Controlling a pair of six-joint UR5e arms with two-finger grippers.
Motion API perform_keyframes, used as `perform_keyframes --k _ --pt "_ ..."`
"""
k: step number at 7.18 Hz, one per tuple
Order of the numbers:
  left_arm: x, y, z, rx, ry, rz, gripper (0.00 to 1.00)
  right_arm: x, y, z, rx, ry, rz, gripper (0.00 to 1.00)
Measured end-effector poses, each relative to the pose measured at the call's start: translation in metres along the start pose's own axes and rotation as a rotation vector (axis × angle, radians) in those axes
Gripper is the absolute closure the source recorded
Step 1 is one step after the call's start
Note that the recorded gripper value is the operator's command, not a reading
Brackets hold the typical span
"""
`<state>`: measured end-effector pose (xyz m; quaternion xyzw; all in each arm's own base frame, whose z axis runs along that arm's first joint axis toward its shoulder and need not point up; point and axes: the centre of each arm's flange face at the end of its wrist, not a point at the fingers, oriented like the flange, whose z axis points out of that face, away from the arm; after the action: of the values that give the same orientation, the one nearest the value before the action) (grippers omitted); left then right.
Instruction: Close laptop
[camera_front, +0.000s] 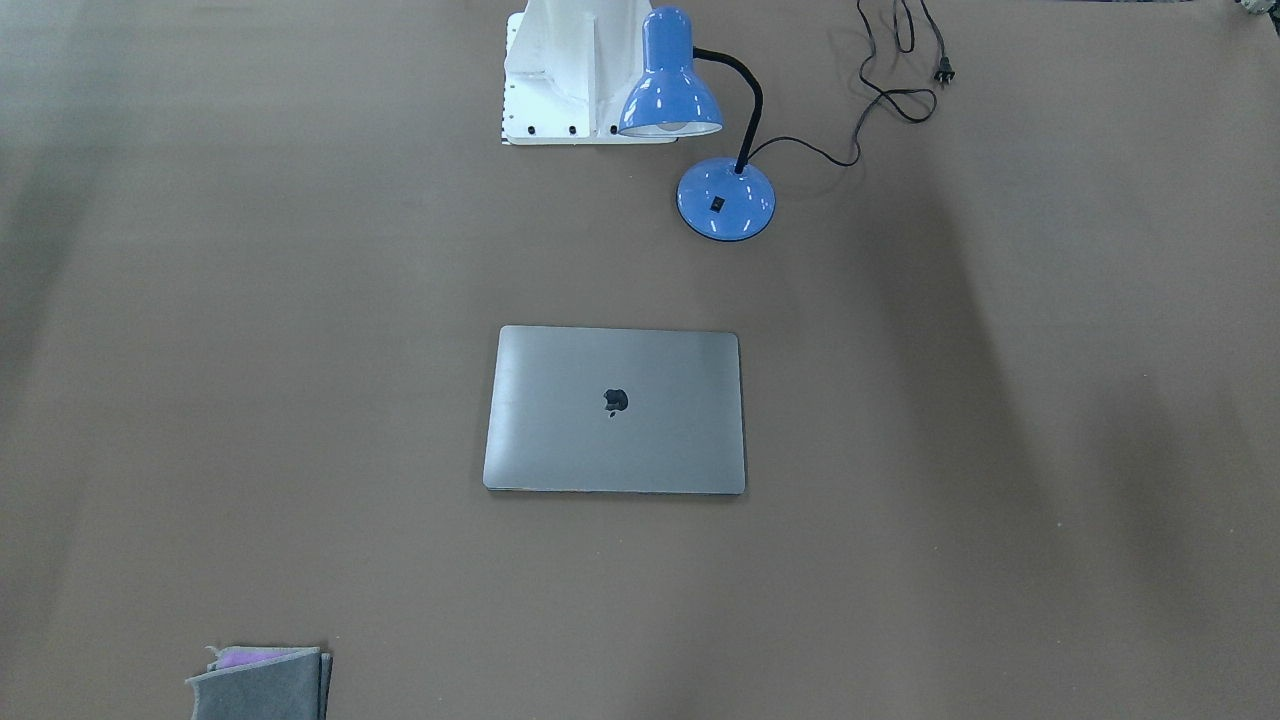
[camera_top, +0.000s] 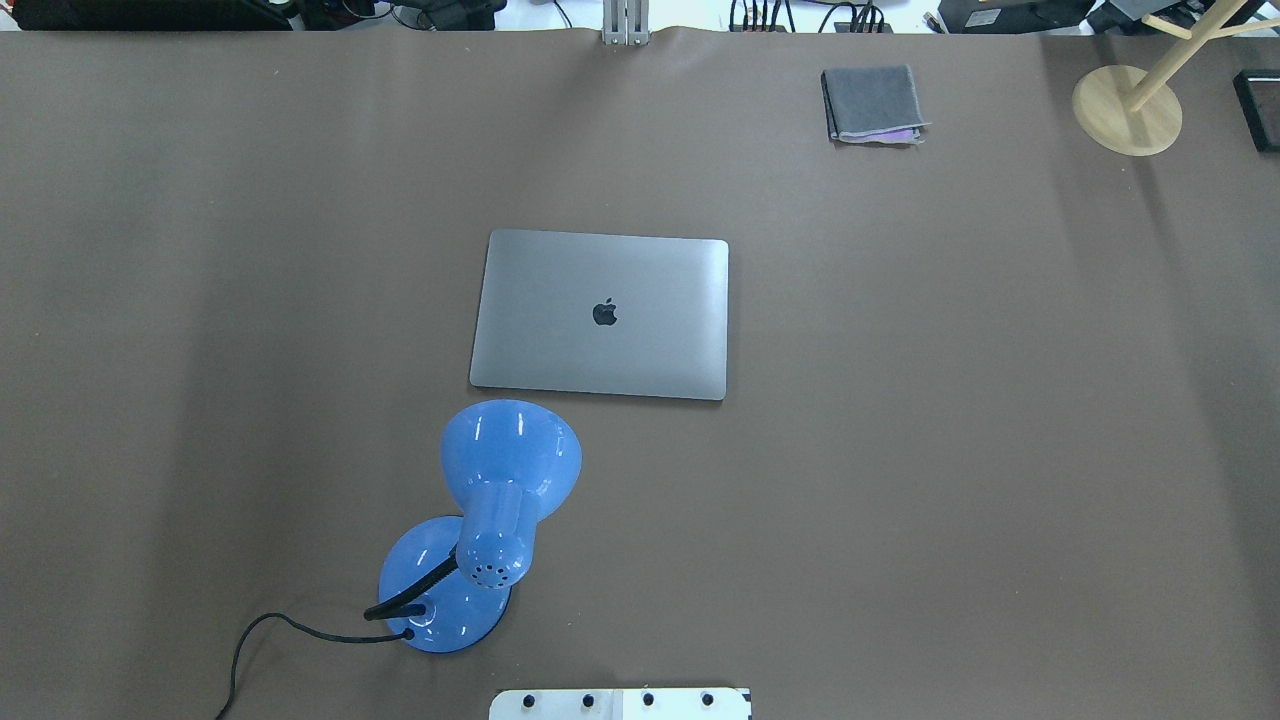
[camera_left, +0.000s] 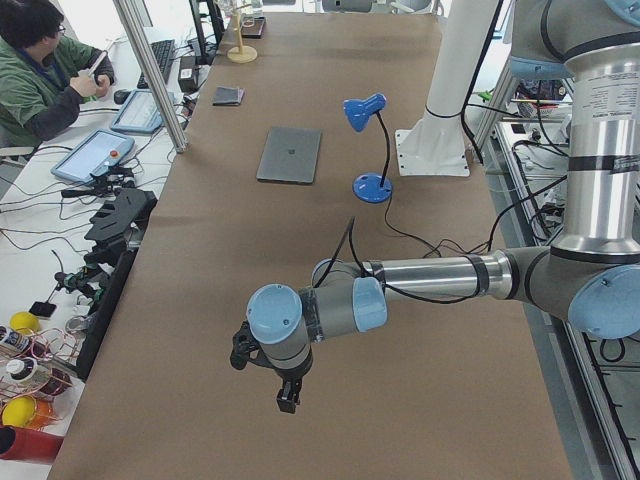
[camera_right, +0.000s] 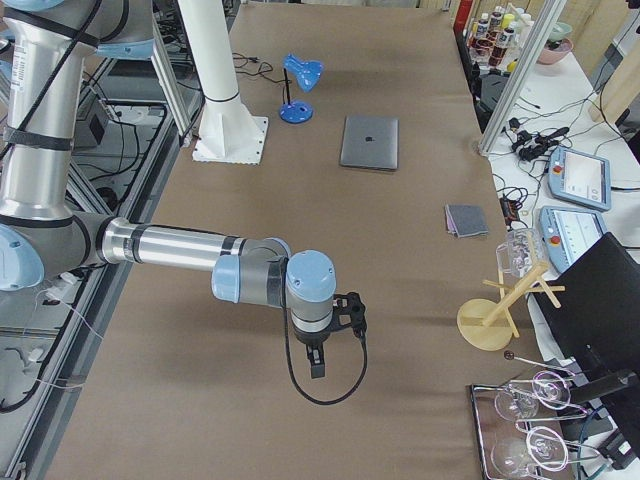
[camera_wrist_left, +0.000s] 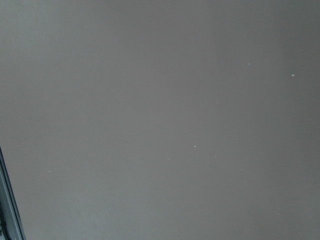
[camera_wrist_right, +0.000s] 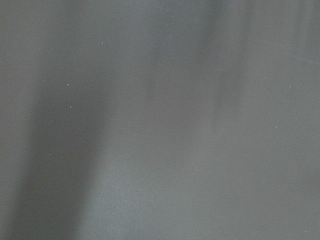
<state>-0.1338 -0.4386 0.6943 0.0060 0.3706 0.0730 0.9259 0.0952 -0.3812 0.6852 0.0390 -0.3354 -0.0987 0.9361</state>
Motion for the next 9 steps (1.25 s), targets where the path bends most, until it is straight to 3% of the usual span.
perform_keyframes --k 4,9 --pt "0.034 0.012 -0.028 0.061 -0.021 0.023 0.01 -0.021 -0.012 -0.007 0.008 -0.019 0.007 0.00" --pt "0.034 0.033 -0.019 0.050 -0.017 0.015 0.01 -0.047 -0.021 0.005 -0.019 -0.038 0.021 0.00"
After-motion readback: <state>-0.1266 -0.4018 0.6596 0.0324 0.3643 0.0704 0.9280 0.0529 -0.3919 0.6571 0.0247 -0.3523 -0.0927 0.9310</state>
